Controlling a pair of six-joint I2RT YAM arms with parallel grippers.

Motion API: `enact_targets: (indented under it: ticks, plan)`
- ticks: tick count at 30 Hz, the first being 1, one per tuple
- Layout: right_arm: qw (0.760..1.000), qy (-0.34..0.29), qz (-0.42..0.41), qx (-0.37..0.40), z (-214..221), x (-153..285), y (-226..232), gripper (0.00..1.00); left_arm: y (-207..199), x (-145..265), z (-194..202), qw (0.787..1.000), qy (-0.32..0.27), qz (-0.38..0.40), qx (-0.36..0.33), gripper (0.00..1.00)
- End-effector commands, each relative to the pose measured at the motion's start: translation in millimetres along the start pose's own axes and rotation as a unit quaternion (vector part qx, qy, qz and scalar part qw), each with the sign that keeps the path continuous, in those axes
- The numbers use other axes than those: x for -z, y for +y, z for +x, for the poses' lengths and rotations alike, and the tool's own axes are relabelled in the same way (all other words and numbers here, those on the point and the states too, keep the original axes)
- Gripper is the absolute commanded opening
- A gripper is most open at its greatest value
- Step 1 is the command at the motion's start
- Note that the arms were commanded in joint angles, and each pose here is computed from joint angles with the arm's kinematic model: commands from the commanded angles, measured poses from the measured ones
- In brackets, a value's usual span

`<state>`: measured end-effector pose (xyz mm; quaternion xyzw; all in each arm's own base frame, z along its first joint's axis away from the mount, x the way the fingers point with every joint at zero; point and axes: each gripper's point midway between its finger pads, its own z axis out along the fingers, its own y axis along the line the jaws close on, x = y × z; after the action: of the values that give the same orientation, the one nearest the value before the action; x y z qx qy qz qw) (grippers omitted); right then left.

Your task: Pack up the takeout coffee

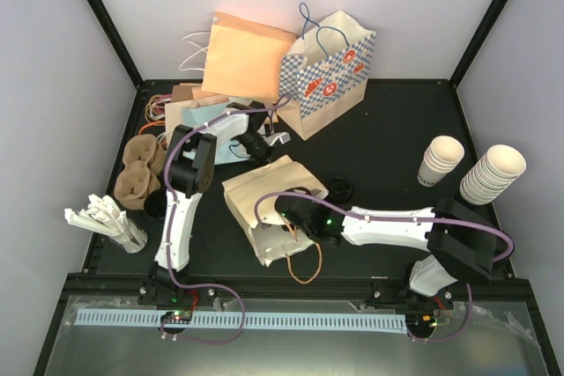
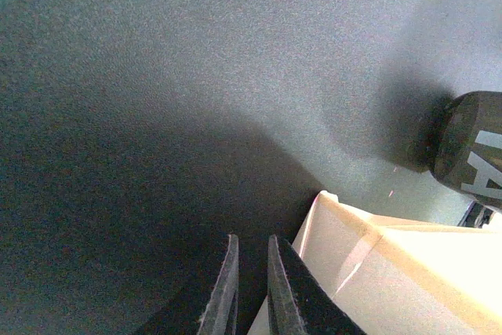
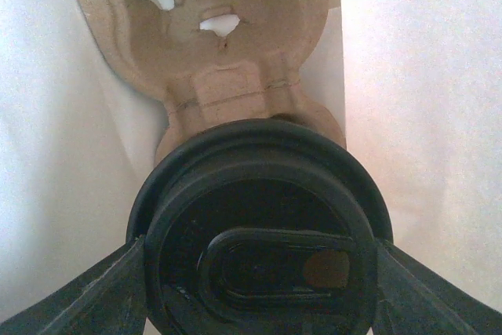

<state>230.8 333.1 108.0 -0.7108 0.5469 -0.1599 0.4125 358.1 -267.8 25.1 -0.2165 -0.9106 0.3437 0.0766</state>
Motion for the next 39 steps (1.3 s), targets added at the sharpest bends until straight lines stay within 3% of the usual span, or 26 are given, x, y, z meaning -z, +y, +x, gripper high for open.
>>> enact_targets:
  ticks: [1,39]
  plan:
    - [0.991,0.119,-0.051,0.027,58,-13,34,0.70,-30,-17,26,0.997,0.061,0.048,0.019,0.13]
    - [0.968,0.212,-0.115,0.074,89,-12,59,0.70,-32,-16,26,0.997,0.061,0.048,0.020,0.13]
